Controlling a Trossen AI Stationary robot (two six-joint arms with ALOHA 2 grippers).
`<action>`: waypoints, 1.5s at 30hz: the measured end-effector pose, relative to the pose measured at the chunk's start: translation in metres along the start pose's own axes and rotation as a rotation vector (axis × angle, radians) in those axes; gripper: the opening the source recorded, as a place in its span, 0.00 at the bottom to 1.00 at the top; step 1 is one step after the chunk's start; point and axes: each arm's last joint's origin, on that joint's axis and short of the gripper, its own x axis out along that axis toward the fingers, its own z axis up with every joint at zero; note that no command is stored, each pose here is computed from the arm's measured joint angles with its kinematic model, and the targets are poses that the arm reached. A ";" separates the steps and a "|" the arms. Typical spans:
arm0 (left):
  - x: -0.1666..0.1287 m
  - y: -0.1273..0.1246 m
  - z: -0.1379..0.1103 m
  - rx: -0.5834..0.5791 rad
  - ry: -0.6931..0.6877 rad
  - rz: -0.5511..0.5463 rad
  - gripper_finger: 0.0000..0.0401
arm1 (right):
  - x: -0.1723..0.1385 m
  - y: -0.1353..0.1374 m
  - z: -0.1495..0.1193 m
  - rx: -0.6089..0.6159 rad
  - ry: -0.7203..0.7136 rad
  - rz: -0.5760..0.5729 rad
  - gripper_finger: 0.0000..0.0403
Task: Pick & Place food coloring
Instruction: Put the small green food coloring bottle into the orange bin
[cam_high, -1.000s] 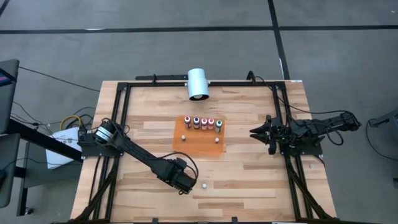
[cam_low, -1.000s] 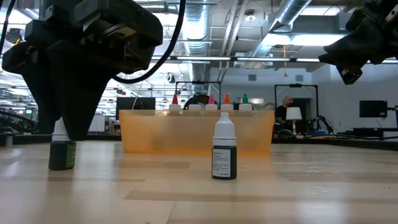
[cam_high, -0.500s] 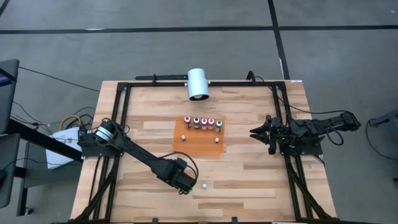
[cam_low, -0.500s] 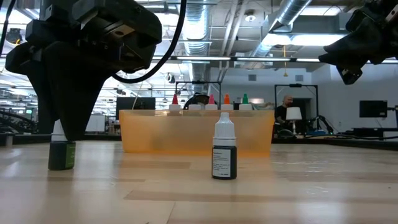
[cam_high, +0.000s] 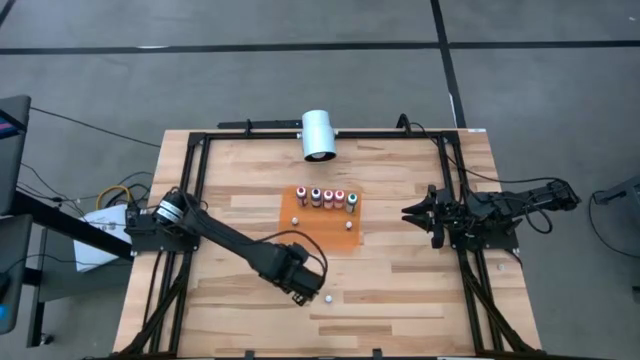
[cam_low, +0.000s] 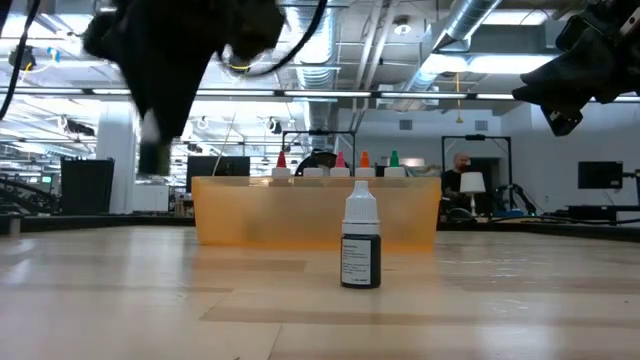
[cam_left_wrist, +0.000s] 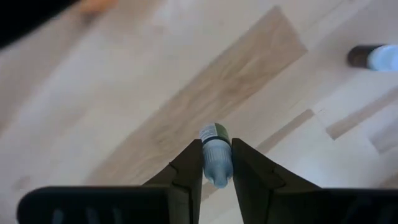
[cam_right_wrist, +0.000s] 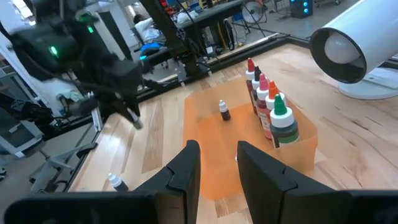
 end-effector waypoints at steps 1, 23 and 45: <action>-0.008 0.000 0.003 0.011 -0.009 0.006 0.16 | 0.000 0.000 0.000 0.000 0.000 0.000 0.24; -0.097 0.022 0.089 0.046 -0.372 0.016 0.16 | 0.000 0.000 0.000 0.000 0.000 0.000 0.24; -0.044 0.034 0.138 -0.043 -0.278 0.182 0.16 | 0.000 -0.001 -0.003 -0.010 0.031 -0.012 0.24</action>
